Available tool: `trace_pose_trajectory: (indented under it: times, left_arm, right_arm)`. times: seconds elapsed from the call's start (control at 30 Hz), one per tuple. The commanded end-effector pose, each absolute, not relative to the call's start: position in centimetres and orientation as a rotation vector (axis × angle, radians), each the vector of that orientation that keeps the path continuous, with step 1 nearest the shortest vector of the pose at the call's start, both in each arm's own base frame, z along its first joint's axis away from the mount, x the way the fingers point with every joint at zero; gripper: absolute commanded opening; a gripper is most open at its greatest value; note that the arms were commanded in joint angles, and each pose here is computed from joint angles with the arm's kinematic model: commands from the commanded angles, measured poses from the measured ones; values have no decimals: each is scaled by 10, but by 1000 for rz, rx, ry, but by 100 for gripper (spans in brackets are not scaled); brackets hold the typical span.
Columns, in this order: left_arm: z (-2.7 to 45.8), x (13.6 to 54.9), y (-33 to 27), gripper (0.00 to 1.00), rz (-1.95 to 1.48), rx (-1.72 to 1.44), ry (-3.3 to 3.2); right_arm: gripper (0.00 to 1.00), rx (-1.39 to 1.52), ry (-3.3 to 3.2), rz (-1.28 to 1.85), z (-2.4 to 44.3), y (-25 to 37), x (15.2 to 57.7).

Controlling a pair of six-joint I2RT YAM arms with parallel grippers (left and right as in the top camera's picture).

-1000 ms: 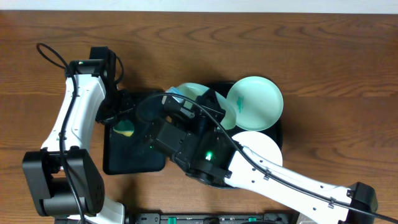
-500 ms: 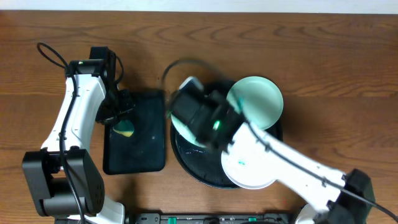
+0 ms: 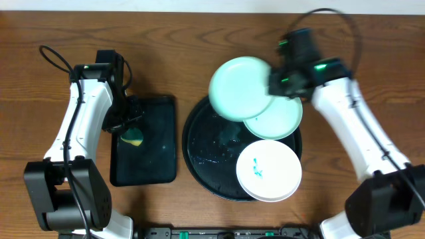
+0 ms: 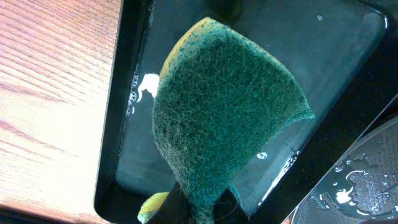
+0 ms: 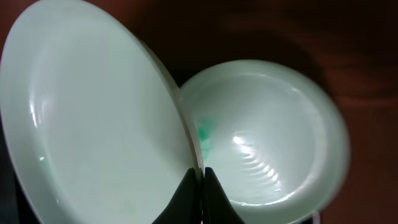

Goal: Clean dirty plates on tray and stack at the side
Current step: 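Swing the right gripper with the plate over and set it right of the tray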

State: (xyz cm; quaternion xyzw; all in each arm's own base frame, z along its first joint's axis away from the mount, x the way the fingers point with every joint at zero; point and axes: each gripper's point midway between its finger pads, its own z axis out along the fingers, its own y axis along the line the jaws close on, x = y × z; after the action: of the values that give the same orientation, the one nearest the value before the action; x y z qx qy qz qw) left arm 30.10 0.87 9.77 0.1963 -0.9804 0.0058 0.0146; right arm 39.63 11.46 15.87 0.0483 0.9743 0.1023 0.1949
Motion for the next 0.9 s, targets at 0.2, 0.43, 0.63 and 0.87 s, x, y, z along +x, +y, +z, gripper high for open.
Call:
trace_pose_trajectory:
  times: [0.2, 0.43, 0.63, 0.87]
  left_arm:
    - [93, 298, 12, 8, -12, 597, -3036]
    - [93, 298, 12, 7, -10, 599, -3039]
    - [93, 298, 12, 7, -11, 598, -3038]
    - [93, 297, 12, 7, -11, 597, -3035]
  right_arm:
    - [2, 708, 2632, 302, 162, -38, 406]
    - [2, 999, 2634, 240, 119, -124, 384]
    - [1, 1148, 2749, 251, 57, -143, 370]
    - [1, 1188, 2819, 261, 19, -142, 367]
